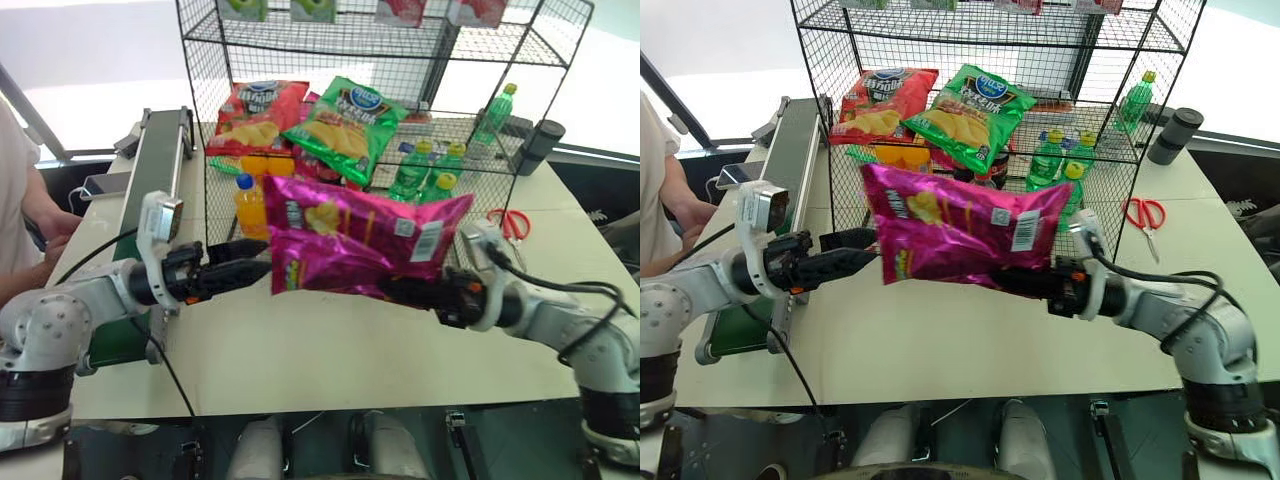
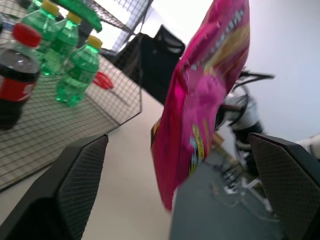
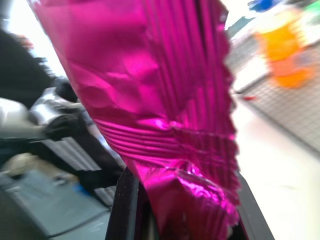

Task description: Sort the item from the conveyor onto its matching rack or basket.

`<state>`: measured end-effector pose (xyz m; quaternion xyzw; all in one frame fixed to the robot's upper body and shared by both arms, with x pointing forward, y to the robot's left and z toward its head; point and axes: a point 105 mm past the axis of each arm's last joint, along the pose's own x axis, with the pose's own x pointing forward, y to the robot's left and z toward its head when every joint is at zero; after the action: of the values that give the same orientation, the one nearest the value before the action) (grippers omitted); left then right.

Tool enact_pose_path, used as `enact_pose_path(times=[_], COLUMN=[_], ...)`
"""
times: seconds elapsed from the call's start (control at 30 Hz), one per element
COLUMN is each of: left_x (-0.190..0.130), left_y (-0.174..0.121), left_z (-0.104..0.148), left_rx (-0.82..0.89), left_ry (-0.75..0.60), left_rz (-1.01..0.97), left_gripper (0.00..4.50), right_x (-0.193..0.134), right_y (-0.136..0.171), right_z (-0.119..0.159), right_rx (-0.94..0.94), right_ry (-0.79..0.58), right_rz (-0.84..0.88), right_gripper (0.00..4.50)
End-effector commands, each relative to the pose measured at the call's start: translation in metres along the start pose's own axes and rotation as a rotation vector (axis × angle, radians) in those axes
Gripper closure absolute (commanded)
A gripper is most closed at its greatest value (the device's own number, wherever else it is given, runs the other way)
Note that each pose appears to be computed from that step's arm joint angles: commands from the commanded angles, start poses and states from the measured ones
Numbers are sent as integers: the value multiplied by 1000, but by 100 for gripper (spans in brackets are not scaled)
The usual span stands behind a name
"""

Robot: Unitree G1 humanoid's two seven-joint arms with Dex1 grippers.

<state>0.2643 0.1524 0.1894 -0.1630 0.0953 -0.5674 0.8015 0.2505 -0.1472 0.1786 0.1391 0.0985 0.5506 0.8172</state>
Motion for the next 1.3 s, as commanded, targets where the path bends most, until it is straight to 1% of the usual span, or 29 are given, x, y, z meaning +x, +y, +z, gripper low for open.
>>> enact_pose_path(times=[0.03,0.07,0.1,0.17,0.2,0.3,0.37,0.4,0.43,0.47,0.6,0.67,0.73,0.9,0.97,1.03,1.1,1.13,1.3], left_x=[6,10,13,21,25,39,47,49,51,52,55,56,58,61,61,61,62,63,65], left_y=[1,5,7,9,10,13,14,16,20,21,23,16,9,-5,-7,-8,-9,-8,-5], left_z=[4,5,7,6,8,11,9,8,7,7,16,25,28,38,38,38,38,36,33], left_rx=[156,199,232,233,264,374,392,402,419,431,490,504,518,500,471,479,461,467,450], left_ry=[-10,-27,-42,-59,-74,-77,-56,-49,-40,-37,-77,-155,-183,-273,-286,-295,-301,-296,-313], left_rz=[23,46,56,46,52,68,59,66,87,92,145,137,120,84,76,90,86,98,118], left_gripper=[0,0,0,0,0,0,0,0,0,0,0,0,0,0,0,0,0,0,0], right_x=[-20,-26,-30,-37,-40,-50,-53,-53,-55,-58,-66,-69,-64,-65,-66,-63,-58,-55,-41], right_y=[0,1,4,0,-6,-26,-38,-38,-39,-45,-62,-67,-74,-87,-92,-97,-102,-106,-118], right_z=[58,73,83,97,102,117,120,126,133,139,144,148,143,151,155,158,157,155,160], right_rx=[-324,-372,-424,-580,-671,-983,-1189,-1270,-1313,-1382,-1611,-1658,-1730,-1751,-1754,-1760,-1741,-1739,-1667], right_ry=[-182,-246,-274,-289,-275,-201,-89,-89,-115,-78,100,112,200,212,211,223,226,249,207], right_rz=[-182,-220,-247,-351,-416,-614,-699,-718,-754,-815,-951,-1003,-993,-1084,-1127,-1146,-1145,-1147,-1189], right_gripper=[429,429,429,429,429,429,429,429,429,429,429,429,429,429,429,429,429,429,429])
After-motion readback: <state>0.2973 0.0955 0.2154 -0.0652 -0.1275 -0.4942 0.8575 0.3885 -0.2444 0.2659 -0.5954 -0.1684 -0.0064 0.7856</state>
